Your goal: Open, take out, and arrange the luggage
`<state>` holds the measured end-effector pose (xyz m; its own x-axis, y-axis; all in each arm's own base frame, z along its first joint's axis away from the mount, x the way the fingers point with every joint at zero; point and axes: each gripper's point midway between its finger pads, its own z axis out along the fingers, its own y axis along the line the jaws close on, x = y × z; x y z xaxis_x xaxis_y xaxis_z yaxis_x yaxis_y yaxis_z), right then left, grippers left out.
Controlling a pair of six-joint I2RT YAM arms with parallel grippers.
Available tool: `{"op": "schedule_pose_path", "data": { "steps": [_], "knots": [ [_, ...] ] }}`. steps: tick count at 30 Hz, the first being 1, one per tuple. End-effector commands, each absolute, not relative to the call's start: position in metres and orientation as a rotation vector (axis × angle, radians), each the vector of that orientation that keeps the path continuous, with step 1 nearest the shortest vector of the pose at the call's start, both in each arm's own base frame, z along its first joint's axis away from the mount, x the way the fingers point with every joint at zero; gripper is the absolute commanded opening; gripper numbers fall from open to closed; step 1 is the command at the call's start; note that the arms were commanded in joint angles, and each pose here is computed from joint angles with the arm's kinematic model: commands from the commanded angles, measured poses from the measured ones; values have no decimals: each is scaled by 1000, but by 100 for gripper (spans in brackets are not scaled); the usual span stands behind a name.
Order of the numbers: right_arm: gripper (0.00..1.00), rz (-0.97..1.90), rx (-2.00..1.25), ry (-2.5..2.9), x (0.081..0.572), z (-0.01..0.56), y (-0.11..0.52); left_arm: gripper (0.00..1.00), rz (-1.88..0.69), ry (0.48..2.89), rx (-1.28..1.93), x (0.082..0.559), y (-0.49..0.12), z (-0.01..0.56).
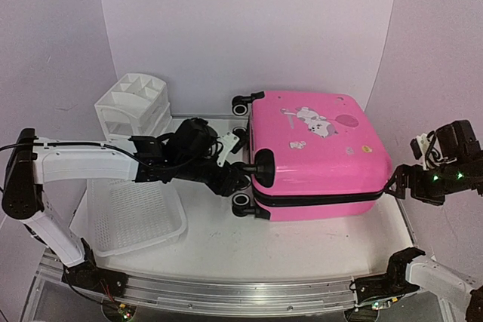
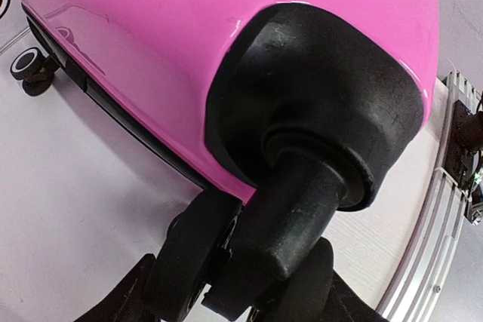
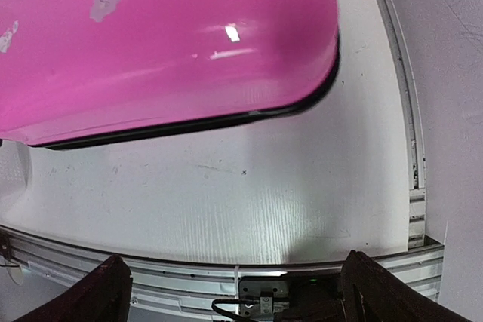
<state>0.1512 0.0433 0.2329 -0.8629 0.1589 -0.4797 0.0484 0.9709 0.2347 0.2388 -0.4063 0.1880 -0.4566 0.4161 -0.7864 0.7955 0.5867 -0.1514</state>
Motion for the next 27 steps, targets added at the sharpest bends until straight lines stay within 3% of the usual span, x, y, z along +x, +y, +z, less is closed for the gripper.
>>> {"op": "schedule_pose_path", "data": {
  "steps": [1,7,10,21,27],
  "knots": [
    [98,244,150,2620,159,228,39,48,-301,2118,349,327,-287,225],
    [98,232,154,2648,179,225,42,85,-389,2151,420,314,-294,216],
    [98,248,166,2635,203,230,48,96,-458,2175,450,305,-300,211],
    [98,539,169,2519,356,278,96,99,-688,2128,441,276,-301,282],
    [98,674,210,2498,426,279,97,99,-693,2160,396,311,-313,320]
  ]
}}
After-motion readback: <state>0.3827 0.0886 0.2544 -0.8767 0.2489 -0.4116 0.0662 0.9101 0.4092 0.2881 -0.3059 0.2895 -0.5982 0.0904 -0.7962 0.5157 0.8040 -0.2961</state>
